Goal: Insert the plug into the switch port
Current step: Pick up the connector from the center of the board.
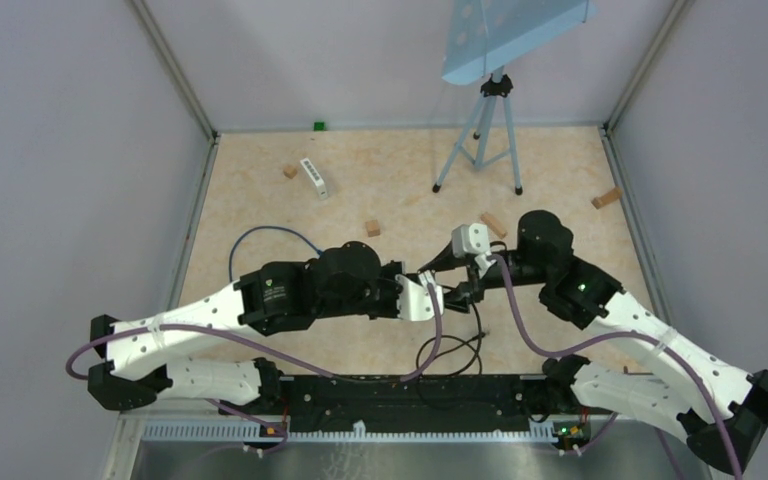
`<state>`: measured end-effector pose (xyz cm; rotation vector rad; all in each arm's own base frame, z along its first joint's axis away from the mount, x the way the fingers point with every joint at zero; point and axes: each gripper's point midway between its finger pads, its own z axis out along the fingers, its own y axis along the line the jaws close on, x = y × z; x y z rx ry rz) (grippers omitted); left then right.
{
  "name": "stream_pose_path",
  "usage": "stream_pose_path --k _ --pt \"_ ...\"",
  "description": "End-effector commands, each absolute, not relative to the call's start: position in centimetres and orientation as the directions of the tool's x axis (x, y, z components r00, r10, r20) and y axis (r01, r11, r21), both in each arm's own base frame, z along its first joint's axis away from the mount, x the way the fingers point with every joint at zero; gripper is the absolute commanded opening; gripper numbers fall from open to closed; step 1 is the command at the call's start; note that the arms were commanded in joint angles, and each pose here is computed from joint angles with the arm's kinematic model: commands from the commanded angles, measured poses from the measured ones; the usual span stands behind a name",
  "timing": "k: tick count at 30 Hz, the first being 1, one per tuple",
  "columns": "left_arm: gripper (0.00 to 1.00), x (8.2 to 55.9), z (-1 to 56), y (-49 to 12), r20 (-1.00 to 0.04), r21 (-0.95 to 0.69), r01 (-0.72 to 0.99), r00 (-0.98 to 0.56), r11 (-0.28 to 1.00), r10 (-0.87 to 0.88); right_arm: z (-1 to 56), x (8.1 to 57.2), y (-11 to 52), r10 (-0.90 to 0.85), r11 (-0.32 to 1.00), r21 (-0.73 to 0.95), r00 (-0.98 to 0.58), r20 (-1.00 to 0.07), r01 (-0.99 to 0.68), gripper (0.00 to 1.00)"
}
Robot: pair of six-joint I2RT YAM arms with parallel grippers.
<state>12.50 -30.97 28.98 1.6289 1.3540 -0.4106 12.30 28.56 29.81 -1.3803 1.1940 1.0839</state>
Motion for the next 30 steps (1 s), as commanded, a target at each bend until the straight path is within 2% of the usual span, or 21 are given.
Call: stream_pose_path --k 1,4,7,8,11,13,14,16,20,25,30 --pt "0.00 11.6 31.3 -30.8 -0.780 0.441 0.896 0.355 0.049 0.515 29.8 13.3 29.1 -0.158 0.010 -0.220 0.216 -0.964 -0.975 0.53" --pt "0.00 11.5 31.2 -30.5 -0.781 0.438 0.898 0.352 0.049 0.516 29.1 14.1 29.2 -0.189 0.055 -0.231 0.217 -0.958 -0.971 0.40" --pt "0.00 11.5 31.2 -30.3 -0.781 0.438 0.897 0.348 0.058 0.519 29.3 13.8 29.3 -0.179 0.042 -0.238 0.227 -0.957 -0.970 0.14" --pt "0.00 11.6 31.2 -30.1 -0.781 0.439 0.896 0.346 0.064 0.520 29.5 13.6 29.2 -0.172 0.040 -0.243 0.233 -0.957 -0.969 0.01" --pt "0.00 11.7 31.9 -29.8 -0.793 0.442 0.893 0.341 0.091 0.506 29.8 13.1 28.9 -0.156 0.038 -0.256 0.247 -0.956 -0.966 0.00" --pt "0.04 11.7 32.9 -29.5 -0.813 0.439 0.890 0.336 0.122 0.476 30.3 12.7 28.6 -0.136 0.041 -0.268 0.260 -0.956 -0.963 0.00" --pt "0.13 11.6 33.5 -29.3 -0.826 0.434 0.890 0.333 0.137 0.454 30.7 12.5 28.4 -0.121 0.046 -0.275 0.268 -0.956 -0.960 0.00" --pt "0.42 11.3 35.1 -29.0 -0.860 0.419 0.892 0.329 0.172 0.391 31.8 12.2 27.8 -0.082 0.074 -0.288 0.282 -0.956 -0.955 0.00" --pt "0.66 9.5 38.2 -27.8 -0.923 0.362 0.911 0.320 0.196 0.216 35.0 11.2 26.2 0.029 0.141 -0.318 0.325 -0.945 -0.938 0.00" --pt "0.71 7.2 41.2 -25.3 -0.954 0.290 0.933 0.300 0.215 -0.016 38.8 9.2 24.6 0.158 0.162 -0.382 0.406 -0.900 -0.910 0.00" --pt "0.72 5.3 42.7 -23.6 -0.930 0.284 0.940 0.319 0.191 -0.185 43.6 6.2 23.9 0.293 0.099 -0.417 0.427 -0.855 -0.903 0.00"
